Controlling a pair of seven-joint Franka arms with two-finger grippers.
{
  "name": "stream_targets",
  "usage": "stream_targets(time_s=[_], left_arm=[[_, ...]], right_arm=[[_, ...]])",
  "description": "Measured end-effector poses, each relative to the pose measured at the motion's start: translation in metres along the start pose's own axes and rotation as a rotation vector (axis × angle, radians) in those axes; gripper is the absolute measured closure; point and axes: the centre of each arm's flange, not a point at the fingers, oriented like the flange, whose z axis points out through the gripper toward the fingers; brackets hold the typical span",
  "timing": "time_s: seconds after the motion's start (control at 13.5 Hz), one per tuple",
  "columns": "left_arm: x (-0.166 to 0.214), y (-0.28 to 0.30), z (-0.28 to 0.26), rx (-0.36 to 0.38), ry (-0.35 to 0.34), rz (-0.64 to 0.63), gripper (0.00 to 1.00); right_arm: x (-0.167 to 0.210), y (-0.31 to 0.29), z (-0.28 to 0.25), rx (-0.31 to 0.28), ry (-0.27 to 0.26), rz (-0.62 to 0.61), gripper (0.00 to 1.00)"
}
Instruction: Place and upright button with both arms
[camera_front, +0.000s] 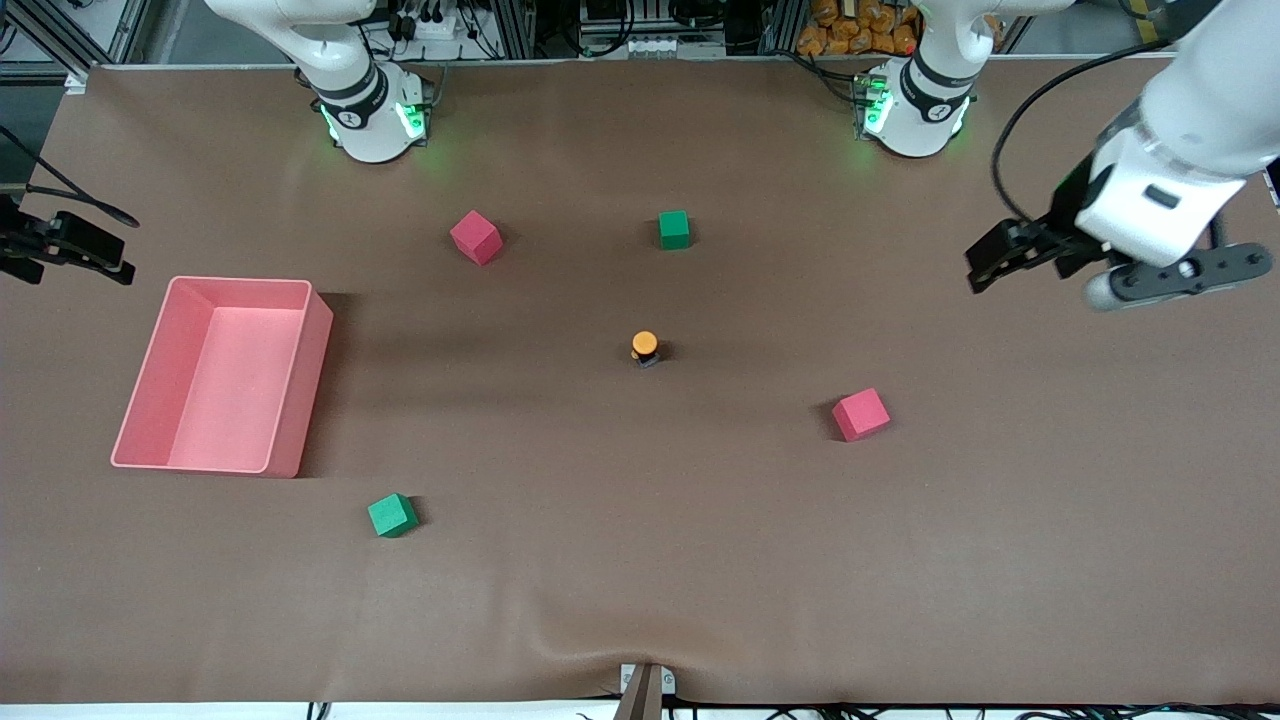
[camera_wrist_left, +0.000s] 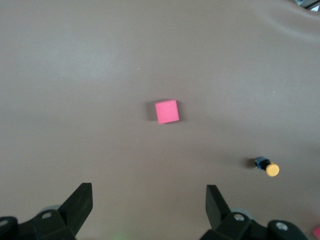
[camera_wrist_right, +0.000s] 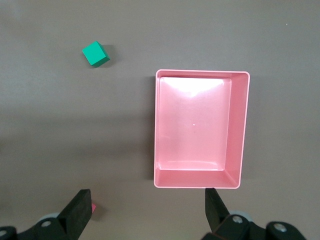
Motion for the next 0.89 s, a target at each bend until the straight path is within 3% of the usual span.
stream_targets(time_s=[0.45, 0.89], left_arm=[[0.007, -0.089, -0.016, 0.007, -0.009, 0.075, 0.0], [-0.005, -0.122, -0.026, 0.013, -0.051, 0.083, 0.0]], right_arm=[[0.0, 0.0, 0.0, 0.0, 0.0, 0.0, 0.0], [0.0, -0.001, 0.0, 0.0, 0.0, -0.001, 0.0]])
